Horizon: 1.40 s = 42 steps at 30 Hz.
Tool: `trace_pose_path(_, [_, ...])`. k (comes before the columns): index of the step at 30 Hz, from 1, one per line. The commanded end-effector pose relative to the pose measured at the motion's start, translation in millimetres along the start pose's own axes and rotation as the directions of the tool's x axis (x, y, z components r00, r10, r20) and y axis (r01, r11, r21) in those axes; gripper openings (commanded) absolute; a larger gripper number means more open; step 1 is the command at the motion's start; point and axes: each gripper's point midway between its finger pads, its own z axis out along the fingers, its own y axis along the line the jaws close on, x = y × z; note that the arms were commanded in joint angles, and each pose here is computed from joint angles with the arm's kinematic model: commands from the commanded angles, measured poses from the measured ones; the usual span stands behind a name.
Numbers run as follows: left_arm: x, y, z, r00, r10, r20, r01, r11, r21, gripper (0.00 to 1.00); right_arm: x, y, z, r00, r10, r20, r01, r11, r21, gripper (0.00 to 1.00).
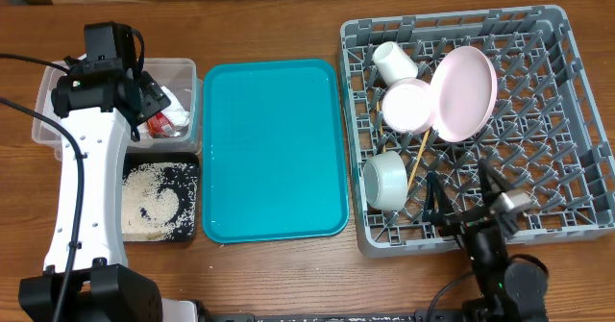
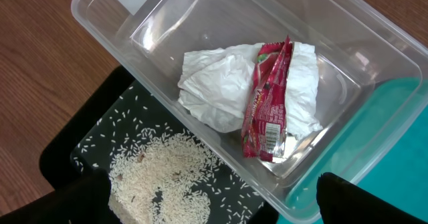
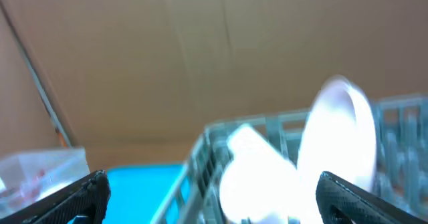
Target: Sort waste into correct bins and load items into the dishwasher
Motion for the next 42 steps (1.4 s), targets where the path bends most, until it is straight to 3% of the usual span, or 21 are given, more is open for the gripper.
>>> trace_pose_path(1, [-8,0,-10,0.999,-0.031,0.027,0.030,0.999,0.021,1.00,11,-7,-1,0.999,0.006,-0.034,-0.005,1.000,0.029,1.00])
trace_pose_path(5, [-8,0,-10,0.999,-0.031,0.027,0.030,0.999,0.021,1.00,32,-13,-2,0.993,-0.003,-0.117,0.010,0.999,0.053,1.00])
trace_pose_path(29, [-8,0,-10,0.999,-0.031,0.027,0.030,0.999,0.021,1.00,27,-27,-4,0.993,-0.051,-0.105,0.063,0.992,0.106,1.00])
trace_pose_path(34, [-8,0,-10,0.999,-0.031,0.027,0.030,0.999,0.021,0.99,28,-17,-3,0.970,-0.213,-0.115,0.217,0.976,0.021,1.00])
trace_pose_path(42, [-8,0,-10,0.999,-0.031,0.027,0.030,0.999,0.021,1.00,28,-17,-3,0.968,-0.222,-0.115,0.226,0.974,0.022,1.00])
